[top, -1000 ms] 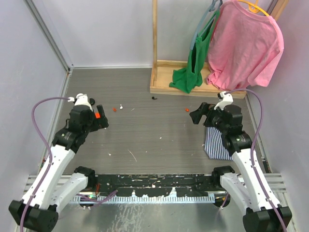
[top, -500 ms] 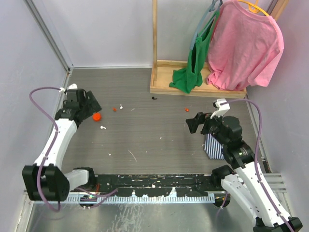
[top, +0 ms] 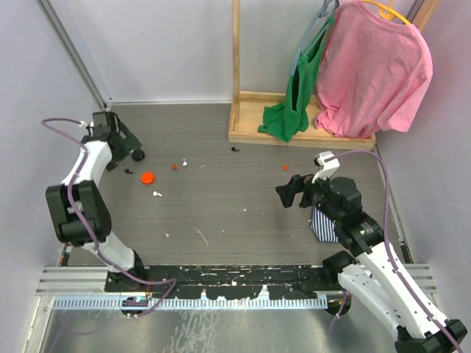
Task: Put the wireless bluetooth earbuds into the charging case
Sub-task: Pick up the charging case at the center of the board.
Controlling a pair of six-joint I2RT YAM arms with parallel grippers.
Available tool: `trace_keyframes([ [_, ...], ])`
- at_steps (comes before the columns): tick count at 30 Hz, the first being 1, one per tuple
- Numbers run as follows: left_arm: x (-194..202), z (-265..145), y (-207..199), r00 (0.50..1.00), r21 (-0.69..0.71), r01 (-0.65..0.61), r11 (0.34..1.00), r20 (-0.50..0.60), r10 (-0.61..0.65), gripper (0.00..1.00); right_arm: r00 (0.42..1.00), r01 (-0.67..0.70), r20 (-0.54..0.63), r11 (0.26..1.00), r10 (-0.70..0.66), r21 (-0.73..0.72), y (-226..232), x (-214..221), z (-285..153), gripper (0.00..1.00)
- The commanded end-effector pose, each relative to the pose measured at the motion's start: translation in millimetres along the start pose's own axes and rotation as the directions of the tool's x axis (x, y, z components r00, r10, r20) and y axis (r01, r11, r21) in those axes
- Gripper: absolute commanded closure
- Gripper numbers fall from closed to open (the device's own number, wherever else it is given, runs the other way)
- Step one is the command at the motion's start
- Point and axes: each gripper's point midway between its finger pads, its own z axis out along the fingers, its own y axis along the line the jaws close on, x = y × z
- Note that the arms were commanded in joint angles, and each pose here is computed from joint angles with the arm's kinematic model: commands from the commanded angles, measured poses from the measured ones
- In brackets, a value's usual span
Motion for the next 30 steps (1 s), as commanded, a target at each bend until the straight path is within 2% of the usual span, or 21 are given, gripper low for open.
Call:
trace_keyframes([
  [1,-42.1,26.2,-7.1,0.998,-0.008,0.048,0.999,0.049,-0.047,0.02,0.998,0.020,0.061,1.000,-0.019,-0.014,5.0,-18.1,3.5,0.00],
  [13,-70.2,97.6,3.6,0.999,-0.129,0.051,0.990,-0.001,-0.052,0.00,1.000,0.020,0.010,1.000,-0.019,-0.005,0.7,-3.6,15.1,0.00],
  [22,-67.6,139.8,7.6,0.997,-0.139,0.051,0.989,-0.053,-0.059,0.06,0.999,0.021,-0.026,1.000,-0.021,0.001,-1.5,4.7,21.4,0.00],
  [30,-51.4,168.7,11.1,0.991,-0.129,0.036,0.991,-0.120,-0.051,0.18,0.998,0.022,-0.062,1.000,-0.021,0.012,-3.8,10.1,25.4,0.00],
])
